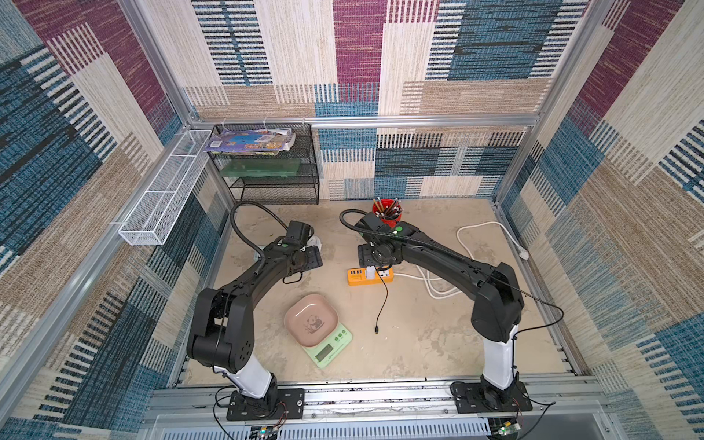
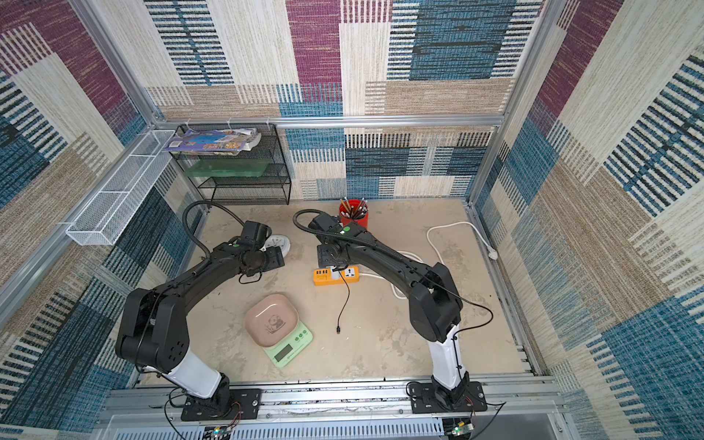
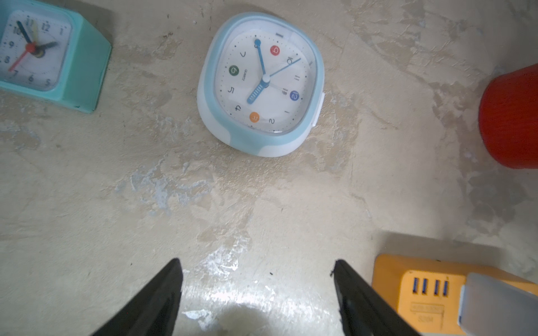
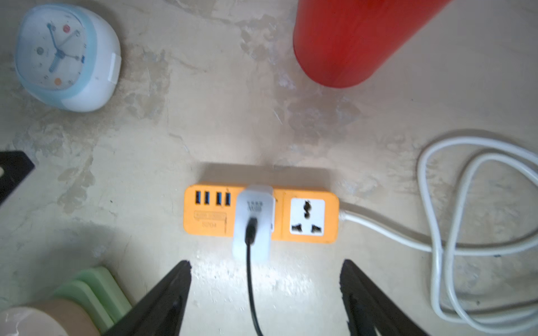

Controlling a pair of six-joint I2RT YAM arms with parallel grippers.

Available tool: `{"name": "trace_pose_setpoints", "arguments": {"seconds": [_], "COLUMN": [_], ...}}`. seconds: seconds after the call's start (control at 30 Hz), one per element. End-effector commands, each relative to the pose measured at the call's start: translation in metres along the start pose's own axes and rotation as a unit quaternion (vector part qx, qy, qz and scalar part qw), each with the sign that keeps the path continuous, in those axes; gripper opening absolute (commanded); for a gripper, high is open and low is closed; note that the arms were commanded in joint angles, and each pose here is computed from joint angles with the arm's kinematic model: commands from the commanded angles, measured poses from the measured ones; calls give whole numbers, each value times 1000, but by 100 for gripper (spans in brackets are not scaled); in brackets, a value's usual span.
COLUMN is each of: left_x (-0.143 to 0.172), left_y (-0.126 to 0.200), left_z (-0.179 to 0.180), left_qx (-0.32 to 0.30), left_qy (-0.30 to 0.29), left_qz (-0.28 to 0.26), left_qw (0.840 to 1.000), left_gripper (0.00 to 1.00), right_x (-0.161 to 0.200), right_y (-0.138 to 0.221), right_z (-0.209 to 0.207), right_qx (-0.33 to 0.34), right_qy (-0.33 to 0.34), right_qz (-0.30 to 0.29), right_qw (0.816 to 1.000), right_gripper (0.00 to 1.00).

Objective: Charge the electronic scale
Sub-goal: Insert the plug into the socket, then pick up the charging cable from the center of the board.

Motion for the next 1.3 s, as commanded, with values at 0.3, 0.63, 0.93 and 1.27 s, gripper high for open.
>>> {"name": "trace_pose_setpoints", "arguments": {"seconds": [0.3,0.63,0.93,1.27], "left_x": [0,1,2,11], "left_y": [26,78,103,111], "left_z": [-19,-30,-29,-38], "left_qx": [80,160,178,217], "left_qy": [-18,-14,-16,-26], "left_qz": [-33,-105,-138,-144], "left_qw": [996,981,974,965], "left_gripper": [83,79,77,77], "right_x": [79,134,156,165], "right_y": [27,6,-14,-38], "right_z": [14,25,22,20], "right_qx": [-127,-198,-190,-178], "right_qy": [6,-54,-69,-79], "right_qz": [4,31,52,61], "right_qw": [992,978,978,979], "right_gripper": [75,67,58,32]}}
Point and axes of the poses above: each gripper's point midway between its finger pads, its own y axis back along the fingers, its own z axis along the line the jaws close on, x = y × z, the point moved 1 cm from there along y, back along the fingers, and after that the axes turned 5 degrees about -y, right-handed, at the moved point
